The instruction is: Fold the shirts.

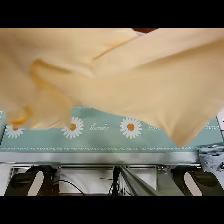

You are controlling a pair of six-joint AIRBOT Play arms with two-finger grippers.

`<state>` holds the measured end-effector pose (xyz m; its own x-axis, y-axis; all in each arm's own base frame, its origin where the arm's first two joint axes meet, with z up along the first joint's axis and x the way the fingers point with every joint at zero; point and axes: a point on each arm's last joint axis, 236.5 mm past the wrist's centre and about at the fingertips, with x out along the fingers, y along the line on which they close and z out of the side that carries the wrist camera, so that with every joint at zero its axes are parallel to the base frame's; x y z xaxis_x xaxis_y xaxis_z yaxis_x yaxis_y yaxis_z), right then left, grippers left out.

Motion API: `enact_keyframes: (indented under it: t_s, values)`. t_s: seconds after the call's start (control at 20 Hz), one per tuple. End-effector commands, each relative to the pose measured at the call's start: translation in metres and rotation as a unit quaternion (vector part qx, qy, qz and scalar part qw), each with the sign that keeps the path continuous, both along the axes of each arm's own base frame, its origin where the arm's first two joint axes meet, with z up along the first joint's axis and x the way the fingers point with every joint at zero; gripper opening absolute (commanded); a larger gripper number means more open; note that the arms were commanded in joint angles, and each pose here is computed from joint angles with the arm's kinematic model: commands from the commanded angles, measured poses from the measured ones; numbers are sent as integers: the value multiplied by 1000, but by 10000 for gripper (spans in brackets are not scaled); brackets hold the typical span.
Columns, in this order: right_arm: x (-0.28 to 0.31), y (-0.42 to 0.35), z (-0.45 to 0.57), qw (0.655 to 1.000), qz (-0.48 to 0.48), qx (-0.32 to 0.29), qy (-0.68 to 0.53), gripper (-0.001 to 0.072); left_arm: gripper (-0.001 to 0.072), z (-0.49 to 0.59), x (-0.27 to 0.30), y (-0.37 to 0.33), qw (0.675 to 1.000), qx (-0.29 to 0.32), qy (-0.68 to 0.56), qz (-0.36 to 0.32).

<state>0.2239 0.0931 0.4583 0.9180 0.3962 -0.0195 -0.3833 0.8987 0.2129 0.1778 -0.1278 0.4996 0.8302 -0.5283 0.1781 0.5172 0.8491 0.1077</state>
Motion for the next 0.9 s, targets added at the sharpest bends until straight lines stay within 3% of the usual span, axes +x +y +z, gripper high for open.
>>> enact_keyframes:
  t_s: [0.0, 0.2, 0.45, 0.85]
  values:
    - [-31, 1, 29, 1000, -5, 5, -24, 14, 26, 29, -57, -7, 998, 6, -69, 3]
    - [-43, -17, -20, 995, -45, -43, 83, 15, 26, -19, -65, -13, 998, -2, 58, -7]
    - [-40, -45, -60, 978, -93, -80, 167, 14, 26, -89, -55, -11, 977, 2, 214, -8]
    - [84, -43, -162, 934, -28, -97, 343, 14, 27, -193, 58, 11, 936, -36, 350, 2]
